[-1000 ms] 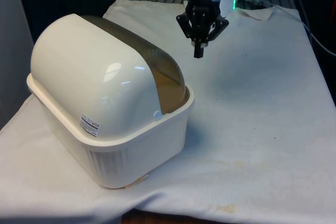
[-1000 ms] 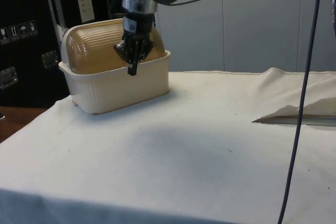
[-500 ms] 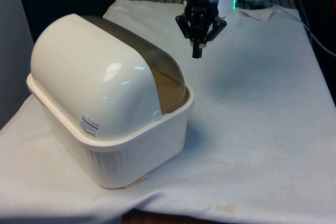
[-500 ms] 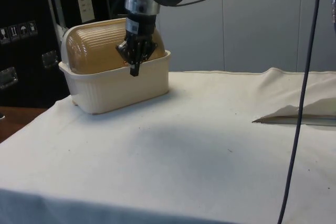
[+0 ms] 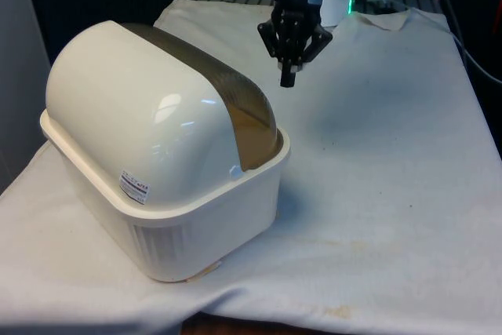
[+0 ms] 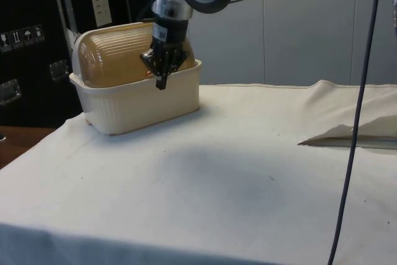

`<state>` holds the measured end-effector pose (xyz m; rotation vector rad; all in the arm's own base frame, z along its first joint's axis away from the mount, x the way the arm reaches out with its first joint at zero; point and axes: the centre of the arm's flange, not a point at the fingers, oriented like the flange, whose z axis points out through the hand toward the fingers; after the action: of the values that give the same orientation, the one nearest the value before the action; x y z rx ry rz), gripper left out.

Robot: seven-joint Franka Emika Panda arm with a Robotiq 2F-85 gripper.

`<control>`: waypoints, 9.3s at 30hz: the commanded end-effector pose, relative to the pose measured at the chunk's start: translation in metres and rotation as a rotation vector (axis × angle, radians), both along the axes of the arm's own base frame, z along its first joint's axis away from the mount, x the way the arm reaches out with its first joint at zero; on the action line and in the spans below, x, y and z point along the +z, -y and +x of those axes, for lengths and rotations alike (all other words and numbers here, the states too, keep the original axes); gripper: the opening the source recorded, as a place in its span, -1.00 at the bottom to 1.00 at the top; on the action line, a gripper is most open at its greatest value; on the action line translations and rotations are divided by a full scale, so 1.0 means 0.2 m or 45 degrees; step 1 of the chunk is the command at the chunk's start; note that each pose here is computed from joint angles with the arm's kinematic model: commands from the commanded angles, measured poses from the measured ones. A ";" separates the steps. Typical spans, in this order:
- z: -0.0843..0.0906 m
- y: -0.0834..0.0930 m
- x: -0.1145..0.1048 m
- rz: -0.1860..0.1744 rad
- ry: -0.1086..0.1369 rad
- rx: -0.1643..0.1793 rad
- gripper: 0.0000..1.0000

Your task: Open the lid, then close it.

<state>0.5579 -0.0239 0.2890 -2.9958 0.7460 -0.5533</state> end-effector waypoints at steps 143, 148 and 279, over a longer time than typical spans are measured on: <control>0.15 0.37 0.09 0.016 0.279 -0.486 -1.00; 0.15 0.38 0.14 0.030 0.300 -0.498 -1.00; 0.27 0.47 0.94 -0.060 0.415 -0.274 -1.00</control>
<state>0.6140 -0.1239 0.4770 -2.7738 1.0576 -1.0781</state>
